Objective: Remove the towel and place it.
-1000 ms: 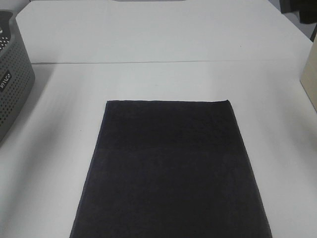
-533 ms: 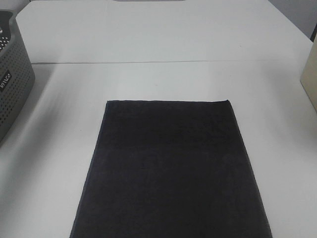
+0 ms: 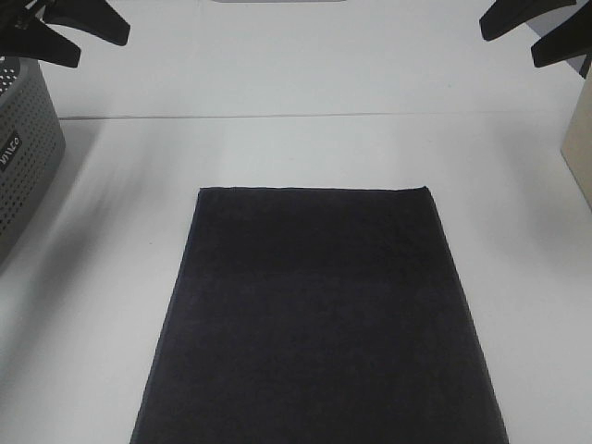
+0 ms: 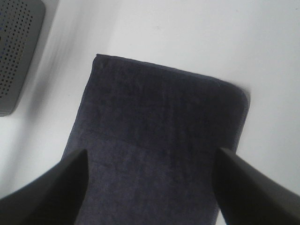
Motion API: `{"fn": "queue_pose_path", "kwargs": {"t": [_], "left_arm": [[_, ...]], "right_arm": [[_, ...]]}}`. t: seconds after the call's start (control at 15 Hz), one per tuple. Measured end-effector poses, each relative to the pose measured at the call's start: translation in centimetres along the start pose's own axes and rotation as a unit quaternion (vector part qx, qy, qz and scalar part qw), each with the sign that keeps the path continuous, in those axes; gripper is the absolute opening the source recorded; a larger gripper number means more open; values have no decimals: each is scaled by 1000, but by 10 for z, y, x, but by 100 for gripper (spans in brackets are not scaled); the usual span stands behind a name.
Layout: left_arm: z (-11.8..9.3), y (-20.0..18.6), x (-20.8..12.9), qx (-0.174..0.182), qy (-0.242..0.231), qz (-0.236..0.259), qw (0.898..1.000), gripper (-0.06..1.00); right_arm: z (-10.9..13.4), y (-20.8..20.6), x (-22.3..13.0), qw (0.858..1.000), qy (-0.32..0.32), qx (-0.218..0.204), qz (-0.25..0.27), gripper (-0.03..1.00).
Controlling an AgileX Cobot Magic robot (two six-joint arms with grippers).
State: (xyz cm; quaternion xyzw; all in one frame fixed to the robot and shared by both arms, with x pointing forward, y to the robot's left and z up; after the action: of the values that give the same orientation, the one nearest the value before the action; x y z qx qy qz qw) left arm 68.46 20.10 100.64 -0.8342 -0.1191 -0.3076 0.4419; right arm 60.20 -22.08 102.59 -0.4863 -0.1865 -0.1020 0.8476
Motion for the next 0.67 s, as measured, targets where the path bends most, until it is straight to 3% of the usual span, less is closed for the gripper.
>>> {"fn": "queue_pose_path", "kwargs": {"t": [0.33, 0.47, 0.67], "left_arm": [[2, 42, 9, -16, -35, 8, 999, 74], [1, 72, 2, -9, -49, 41, 998, 74], [17, 100, -21, 2, -70, 95, 993, 74]], "right_arm": [[-23, 37, 4, 999, 23, 3, 26, 69], [-35, 54, 3, 999, 33, 0, 39, 69], [-52, 79, 0, 998, 43, -4, 55, 68]]}}
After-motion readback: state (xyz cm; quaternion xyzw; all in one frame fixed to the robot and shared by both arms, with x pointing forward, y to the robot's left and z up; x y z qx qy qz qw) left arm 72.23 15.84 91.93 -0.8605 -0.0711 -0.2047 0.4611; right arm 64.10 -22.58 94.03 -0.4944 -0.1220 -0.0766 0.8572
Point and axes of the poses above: a point on each arm's last joint axis where the gripper is mounted, y pointing out along that axis toward the gripper, z along the wrist's bending axis when the last joint is at zero, x = y × z, the point moved 10 cm from there along y, pointing out along that axis toward the gripper, and after that the axes turned 3 degrees about y, right-handed, at the moved point
